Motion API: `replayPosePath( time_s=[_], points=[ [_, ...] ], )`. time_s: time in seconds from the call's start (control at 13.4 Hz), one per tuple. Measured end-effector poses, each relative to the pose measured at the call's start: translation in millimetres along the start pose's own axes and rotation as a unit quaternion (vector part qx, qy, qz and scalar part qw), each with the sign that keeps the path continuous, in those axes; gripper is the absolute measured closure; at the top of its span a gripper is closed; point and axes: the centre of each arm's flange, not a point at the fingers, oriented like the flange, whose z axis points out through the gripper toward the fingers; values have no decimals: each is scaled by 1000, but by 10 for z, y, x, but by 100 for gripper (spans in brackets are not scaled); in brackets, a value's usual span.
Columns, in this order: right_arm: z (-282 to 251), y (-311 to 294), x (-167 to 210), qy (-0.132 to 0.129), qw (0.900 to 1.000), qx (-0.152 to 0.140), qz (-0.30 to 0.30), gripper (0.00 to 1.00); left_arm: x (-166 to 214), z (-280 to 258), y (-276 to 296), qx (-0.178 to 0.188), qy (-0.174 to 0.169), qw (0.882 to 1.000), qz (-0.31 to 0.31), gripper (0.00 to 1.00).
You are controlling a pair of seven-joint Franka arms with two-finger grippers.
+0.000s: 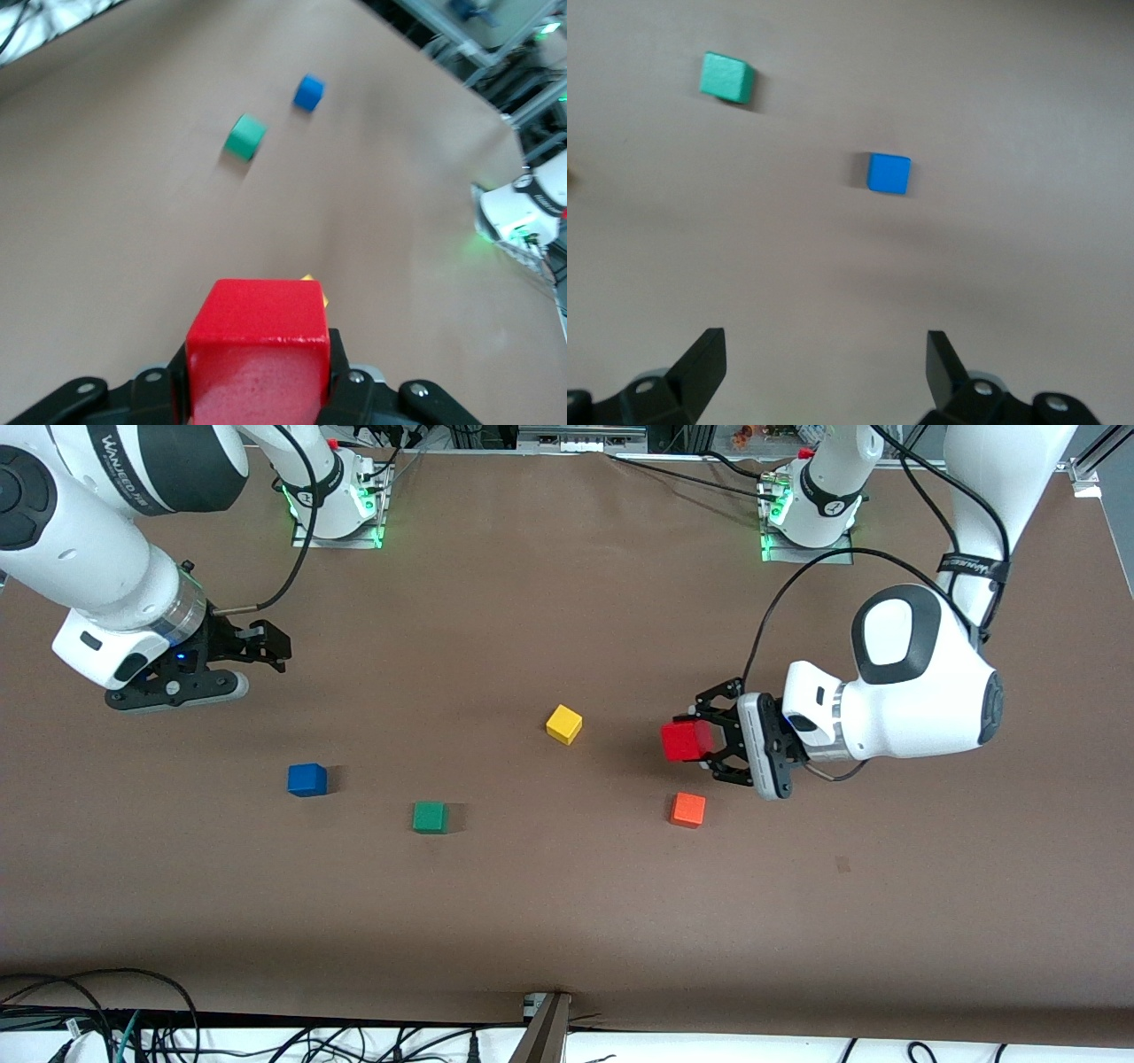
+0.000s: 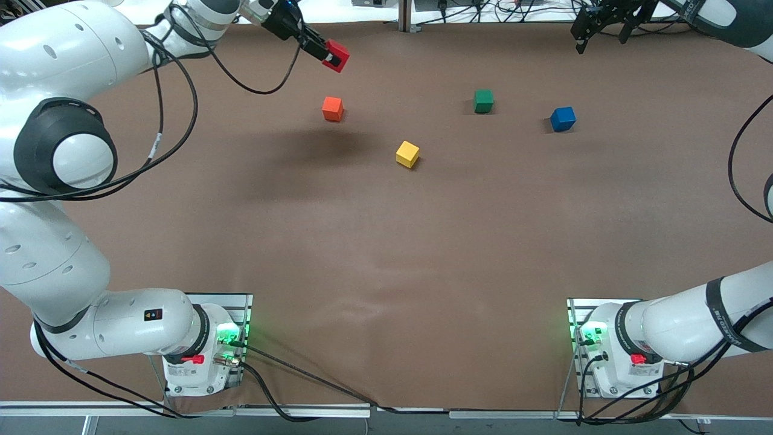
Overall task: Pass red block to right arm, stack on blue
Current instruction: 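Carry the red cube toward the table middle while the right gripper rises, then reach the right gripper sideways to the red cube held by the left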
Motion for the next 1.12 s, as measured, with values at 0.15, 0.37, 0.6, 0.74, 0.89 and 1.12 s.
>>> replayPosePath(
  time_s=[0.15, 0.37, 0.6, 0.74, 0.89, 1.12],
  points=[
    [-26, -62, 4, 3, 999, 0, -44, 0, 100, 220, -60, -25, 34, 998, 42, 44],
    [-70, -205, 11, 9, 995, 16, -99, 0, 196, 520, -126, -61, 95, 991, 72, 44],
    [-162, -302, 15, 23, 991, 76, -107, 0, 389, 670, -63, -51, 149, 982, 106, 44],
    [-137, -355, 39, 26, 984, 148, -95, 0, 571, 833, 71, -36, 187, 974, 125, 44],
    [20, -293, 144, 21, 970, 231, -68, 0, 704, 1019, 218, -27, 216, 965, 144, 44],
    [411, -254, 380, 1, 939, 342, -27, 0, 739, 1061, 252, -22, 234, 959, 160, 44]
  ],
)
